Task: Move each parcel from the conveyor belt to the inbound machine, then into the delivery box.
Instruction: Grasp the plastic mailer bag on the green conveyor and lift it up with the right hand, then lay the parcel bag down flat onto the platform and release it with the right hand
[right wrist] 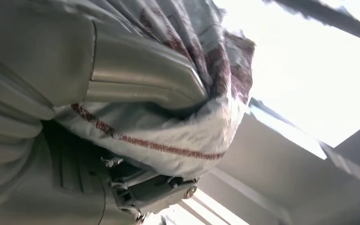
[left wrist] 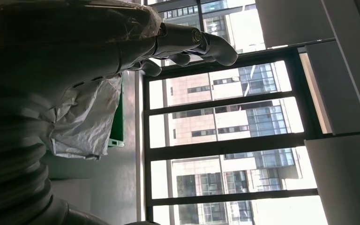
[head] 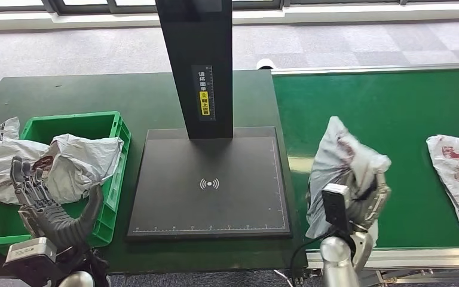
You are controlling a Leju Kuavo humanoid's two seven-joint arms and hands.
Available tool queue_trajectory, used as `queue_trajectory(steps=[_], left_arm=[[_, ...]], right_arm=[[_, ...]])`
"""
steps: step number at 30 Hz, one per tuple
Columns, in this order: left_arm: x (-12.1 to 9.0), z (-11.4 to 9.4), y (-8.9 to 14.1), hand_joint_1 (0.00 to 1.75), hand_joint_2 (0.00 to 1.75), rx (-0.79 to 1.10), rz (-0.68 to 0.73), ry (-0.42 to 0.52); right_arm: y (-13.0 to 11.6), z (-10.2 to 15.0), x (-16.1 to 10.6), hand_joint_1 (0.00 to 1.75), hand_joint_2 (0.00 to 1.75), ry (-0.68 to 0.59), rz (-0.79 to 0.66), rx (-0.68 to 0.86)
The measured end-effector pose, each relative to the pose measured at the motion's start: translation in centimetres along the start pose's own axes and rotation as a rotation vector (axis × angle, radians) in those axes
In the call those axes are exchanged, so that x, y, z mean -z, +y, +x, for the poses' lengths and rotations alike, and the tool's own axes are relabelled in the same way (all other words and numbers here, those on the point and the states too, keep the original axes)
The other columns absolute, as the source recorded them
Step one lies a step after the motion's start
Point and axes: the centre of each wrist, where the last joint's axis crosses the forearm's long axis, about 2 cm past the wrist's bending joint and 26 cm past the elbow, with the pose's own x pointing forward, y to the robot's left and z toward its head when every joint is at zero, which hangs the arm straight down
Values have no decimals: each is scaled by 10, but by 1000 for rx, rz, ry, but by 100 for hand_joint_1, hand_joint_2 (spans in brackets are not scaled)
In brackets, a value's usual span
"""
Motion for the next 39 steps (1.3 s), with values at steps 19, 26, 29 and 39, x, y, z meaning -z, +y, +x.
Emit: queue_trajectory(steps=[19,26,29,39], left_arm=[[3,2,0,0,175,-4,4,-15],[5,3,-3,0,175,-21,-5,-21],[5,5,-5,0,175,-34,-12,-25],[6,6,-7,0,175,-46,-20,-29]], right_arm=[[-57,56,48,175,175,-276,-297,37],[-5,72,27,175,175,-365,-35,10],[22,75,10,175,175,-380,106,11],[60,82,-18,175,175,-358,306,28]])
